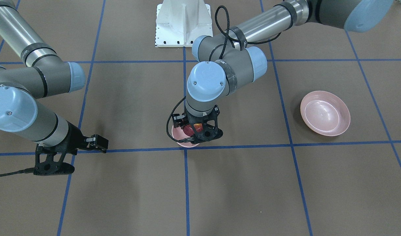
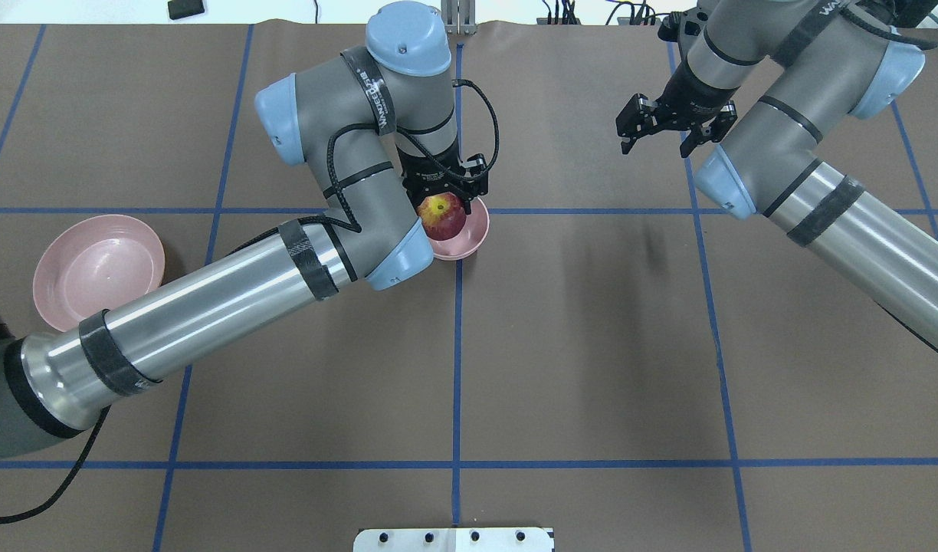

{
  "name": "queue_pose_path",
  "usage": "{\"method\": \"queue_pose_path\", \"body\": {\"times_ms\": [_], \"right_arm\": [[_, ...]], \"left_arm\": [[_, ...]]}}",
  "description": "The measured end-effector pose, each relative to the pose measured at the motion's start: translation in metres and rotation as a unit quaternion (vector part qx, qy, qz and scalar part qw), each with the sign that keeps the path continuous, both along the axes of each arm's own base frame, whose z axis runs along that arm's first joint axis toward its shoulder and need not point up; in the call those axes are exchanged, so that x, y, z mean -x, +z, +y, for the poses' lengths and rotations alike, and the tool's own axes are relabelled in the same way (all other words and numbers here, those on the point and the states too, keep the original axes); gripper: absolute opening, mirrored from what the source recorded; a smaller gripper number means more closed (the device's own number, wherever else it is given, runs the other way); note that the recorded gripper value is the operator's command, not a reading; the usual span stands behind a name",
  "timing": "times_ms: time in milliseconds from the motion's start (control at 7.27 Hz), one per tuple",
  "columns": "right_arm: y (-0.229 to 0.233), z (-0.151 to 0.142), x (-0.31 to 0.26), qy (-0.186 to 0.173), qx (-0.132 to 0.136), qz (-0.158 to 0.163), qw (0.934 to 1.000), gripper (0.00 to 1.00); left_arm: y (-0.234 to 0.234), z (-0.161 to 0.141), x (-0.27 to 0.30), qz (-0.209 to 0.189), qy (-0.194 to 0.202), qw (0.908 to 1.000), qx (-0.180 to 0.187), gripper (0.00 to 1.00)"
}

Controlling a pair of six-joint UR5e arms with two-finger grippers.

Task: Move apple from plate to bowl
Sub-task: 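Carry the apple over the bowl with the left gripper while the right gripper withdraws, then open the left gripper to drop the apple into the bowl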

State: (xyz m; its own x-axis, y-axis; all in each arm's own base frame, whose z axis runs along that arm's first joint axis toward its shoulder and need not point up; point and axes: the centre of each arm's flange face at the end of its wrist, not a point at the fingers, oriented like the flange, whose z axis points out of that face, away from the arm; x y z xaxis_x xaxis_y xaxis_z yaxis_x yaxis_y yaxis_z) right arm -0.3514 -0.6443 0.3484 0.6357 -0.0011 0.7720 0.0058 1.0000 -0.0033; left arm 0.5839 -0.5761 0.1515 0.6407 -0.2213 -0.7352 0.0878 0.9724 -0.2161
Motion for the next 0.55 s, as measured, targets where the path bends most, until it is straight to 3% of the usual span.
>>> {"method": "queue_pose_path", "body": {"times_ms": [138,550], "right_arm": [[0.001,-0.001,-0.003,0.000,-0.002,0.000,1.0000,1.00],[0.005,-0.004,-0.015,0.005,0.000,-0.002,1.0000,1.00]], "left_arm": [[0.005,0.002,-0.009,0.002,-0.006,1.0000,0.001,0.95],[0.008,0.007,-0.018,0.011,-0.020,0.9997,0.010,0.99]]}}
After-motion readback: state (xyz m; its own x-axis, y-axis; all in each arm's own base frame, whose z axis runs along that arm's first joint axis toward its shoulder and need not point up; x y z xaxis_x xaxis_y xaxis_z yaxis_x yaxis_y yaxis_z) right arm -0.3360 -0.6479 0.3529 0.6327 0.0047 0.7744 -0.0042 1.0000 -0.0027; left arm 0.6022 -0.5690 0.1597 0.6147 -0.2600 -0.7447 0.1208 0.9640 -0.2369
